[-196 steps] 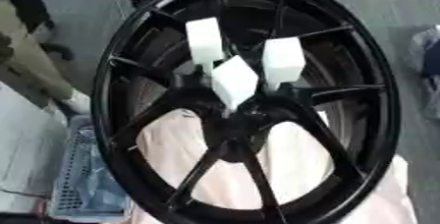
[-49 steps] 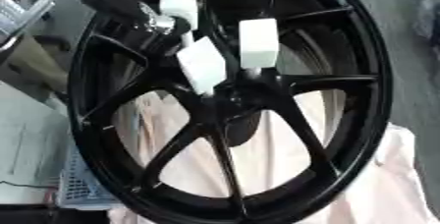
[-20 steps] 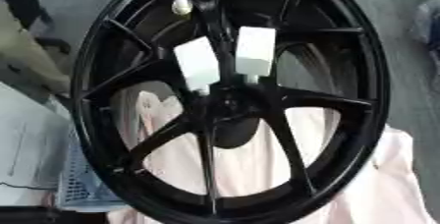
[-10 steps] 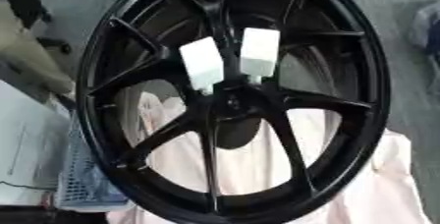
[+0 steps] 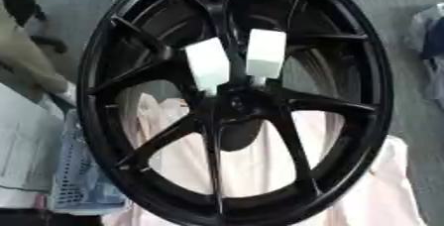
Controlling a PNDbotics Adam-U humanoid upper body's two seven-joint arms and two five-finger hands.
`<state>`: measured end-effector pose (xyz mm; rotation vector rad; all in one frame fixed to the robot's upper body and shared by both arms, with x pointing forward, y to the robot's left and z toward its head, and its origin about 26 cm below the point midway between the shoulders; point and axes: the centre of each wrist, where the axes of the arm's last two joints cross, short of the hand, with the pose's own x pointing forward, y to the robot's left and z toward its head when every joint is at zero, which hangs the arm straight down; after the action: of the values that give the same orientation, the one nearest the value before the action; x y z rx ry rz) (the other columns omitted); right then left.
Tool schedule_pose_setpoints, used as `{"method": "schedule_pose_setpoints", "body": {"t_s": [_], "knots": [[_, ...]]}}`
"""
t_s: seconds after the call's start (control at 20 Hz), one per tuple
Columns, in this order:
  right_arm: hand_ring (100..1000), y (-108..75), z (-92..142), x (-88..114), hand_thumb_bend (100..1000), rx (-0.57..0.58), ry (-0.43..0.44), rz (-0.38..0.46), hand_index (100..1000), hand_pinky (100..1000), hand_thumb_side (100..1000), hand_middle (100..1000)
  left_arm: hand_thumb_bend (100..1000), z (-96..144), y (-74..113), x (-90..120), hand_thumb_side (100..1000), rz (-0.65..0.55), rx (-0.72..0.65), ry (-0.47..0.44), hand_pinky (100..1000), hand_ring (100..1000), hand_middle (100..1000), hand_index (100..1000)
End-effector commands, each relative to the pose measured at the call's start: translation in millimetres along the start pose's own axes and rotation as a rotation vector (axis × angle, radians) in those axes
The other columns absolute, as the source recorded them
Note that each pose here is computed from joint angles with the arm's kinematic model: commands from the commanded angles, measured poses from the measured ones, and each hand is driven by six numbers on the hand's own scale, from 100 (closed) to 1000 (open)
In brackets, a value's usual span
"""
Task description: Pull the pin out of the wheel hub.
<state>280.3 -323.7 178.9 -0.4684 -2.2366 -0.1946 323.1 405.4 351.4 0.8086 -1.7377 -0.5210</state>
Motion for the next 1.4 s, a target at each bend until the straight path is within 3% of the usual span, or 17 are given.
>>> {"method": "schedule_pose_setpoints", "body": {"t_s": [0.05, 0.35, 0.7, 0.8, 0.9, 0.95, 1.05, 1.2, 1.3, 1.4], "knots": [[775, -2.4, -6, 9, 100, 0.004, -0.044, 0.005, 790, 779, 751, 797, 100, -1, 21.2, -16, 358, -0.04, 0.095, 0.051, 766, 541, 320, 509], [775, -1.2, -8, 10, 100, 0.002, -0.051, -0.004, 790, 780, 749, 797, 100, -3, 13.5, -61, 345, -0.056, 0.111, 0.169, 771, 554, 353, 541], [775, 1.2, -9, 11, 100, 0.006, -0.054, -0.018, 790, 780, 748, 797, 100, -6, -7.0, -93, 353, -0.062, 0.043, 0.226, 774, 572, 385, 572], [775, 1.2, -9, 10, 100, 0.005, -0.053, -0.02, 790, 780, 748, 797, 100, -6, -11.7, -98, 391, -0.072, 0.021, 0.239, 806, 622, 458, 644], [775, 1.1, -9, 10, 100, 0.003, -0.053, -0.021, 790, 780, 748, 797, 100, -6, -14.3, -100, 452, -0.079, -0.003, 0.243, 881, 774, 652, 803], [775, 1.1, -9, 10, 100, 0.002, -0.053, -0.022, 790, 780, 749, 797, 100, -6, -14.9, -101, 483, -0.087, -0.015, 0.238, 897, 815, 714, 831], [775, 1.3, -8, 10, 100, 0.002, -0.053, -0.024, 790, 779, 749, 797, 142, -6, -15.5, -101, 558, -0.098, -0.042, 0.231, 918, 868, 763, 866], [775, 1.7, -9, 10, 100, 0.004, -0.053, -0.026, 790, 779, 749, 797, 181, -6, -15.6, -99, 583, -0.111, -0.074, 0.222, 917, 869, 764, 868], [775, 1.7, -9, 10, 100, 0.004, -0.053, -0.026, 790, 779, 749, 797, 271, -6, -15.7, -98, 619, -0.11, -0.089, 0.218, 922, 882, 781, 876], [775, 1.6, -9, 11, 100, 0.004, -0.055, -0.026, 790, 779, 748, 796, 298, -6, -15.4, -97, 612, -0.114, -0.099, 0.216, 922, 884, 783, 878]]}}
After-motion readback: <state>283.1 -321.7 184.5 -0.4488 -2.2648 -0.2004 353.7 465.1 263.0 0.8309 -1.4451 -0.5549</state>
